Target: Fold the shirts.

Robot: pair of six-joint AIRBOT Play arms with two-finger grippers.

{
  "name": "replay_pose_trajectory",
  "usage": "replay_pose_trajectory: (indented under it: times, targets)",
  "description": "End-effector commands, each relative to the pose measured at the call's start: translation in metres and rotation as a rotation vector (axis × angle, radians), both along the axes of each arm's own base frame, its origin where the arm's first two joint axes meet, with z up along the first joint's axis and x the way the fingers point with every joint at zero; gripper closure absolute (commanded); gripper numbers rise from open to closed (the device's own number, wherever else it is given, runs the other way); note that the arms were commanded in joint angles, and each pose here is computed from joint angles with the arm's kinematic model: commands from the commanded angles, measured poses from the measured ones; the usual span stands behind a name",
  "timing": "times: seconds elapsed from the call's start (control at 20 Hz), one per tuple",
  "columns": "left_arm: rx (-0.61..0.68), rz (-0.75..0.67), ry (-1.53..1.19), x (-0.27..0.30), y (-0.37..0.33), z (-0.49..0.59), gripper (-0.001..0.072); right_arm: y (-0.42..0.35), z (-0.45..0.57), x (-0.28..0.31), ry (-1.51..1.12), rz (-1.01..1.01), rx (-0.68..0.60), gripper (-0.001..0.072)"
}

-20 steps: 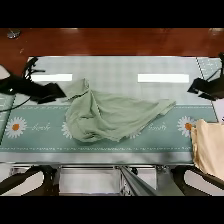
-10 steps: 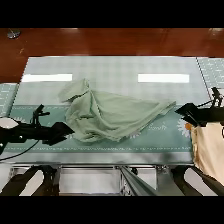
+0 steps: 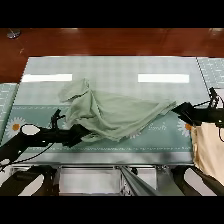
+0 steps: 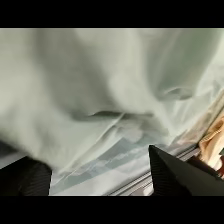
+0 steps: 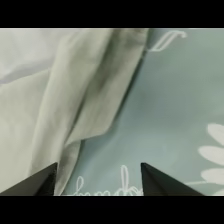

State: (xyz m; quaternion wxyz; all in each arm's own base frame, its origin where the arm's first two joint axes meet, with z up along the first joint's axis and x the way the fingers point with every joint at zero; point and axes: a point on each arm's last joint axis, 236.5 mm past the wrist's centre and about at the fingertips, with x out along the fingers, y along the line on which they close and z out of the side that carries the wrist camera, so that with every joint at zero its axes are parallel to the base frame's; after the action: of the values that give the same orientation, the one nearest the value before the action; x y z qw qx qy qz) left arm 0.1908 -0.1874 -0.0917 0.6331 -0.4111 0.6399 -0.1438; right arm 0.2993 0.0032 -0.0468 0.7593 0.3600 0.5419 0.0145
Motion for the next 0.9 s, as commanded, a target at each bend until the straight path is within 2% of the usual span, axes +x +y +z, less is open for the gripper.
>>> replay_pose_trajectory:
  times: [0.0, 0.05, 0.1, 0.3, 0.65, 0.7, 0.75, 0.8, 0.85]
  targets:
    - [0.023, 0.037, -0.053, 0.027, -0.011, -0.006, 0.0075, 0.014, 0.001, 0.018, -0.056, 0.015, -0.041, 0.0112]
    - [0.024, 0.007, -0.096, 0.035, -0.013, -0.001, 0.0446, 0.016, 0.001, 0.025, -0.069, 0.001, -0.051, 0.0113]
    - [0.028, -0.037, -0.169, 0.047, -0.016, 0.009, 0.0683, 0.019, -0.001, 0.031, -0.058, -0.003, -0.042, 0.0113]
    - [0.001, -0.062, -0.279, 0.077, -0.024, 0.044, 0.0684, 0.037, -0.014, 0.055, 0.013, 0.048, -0.003, 0.0113]
    - [-0.009, -0.084, -0.308, 0.082, -0.027, 0.054, 0.0683, 0.050, -0.048, 0.084, 0.175, 0.046, 0.073, 0.0114]
    - [-0.008, -0.083, -0.309, 0.082, -0.027, 0.054, 0.0684, 0.052, -0.048, 0.086, 0.184, 0.054, 0.087, 0.0177]
    - [-0.008, -0.083, -0.309, 0.082, -0.027, 0.054, 0.0683, 0.053, -0.048, 0.088, 0.186, 0.065, 0.090, 0.0328]
    - [-0.006, -0.089, -0.316, 0.082, -0.027, 0.054, 0.0683, 0.053, -0.046, 0.089, 0.175, 0.094, 0.085, 0.0584]
    - [-0.003, -0.101, -0.341, 0.086, -0.027, 0.058, 0.0683, 0.055, -0.040, 0.091, 0.155, 0.141, 0.077, 0.0692]
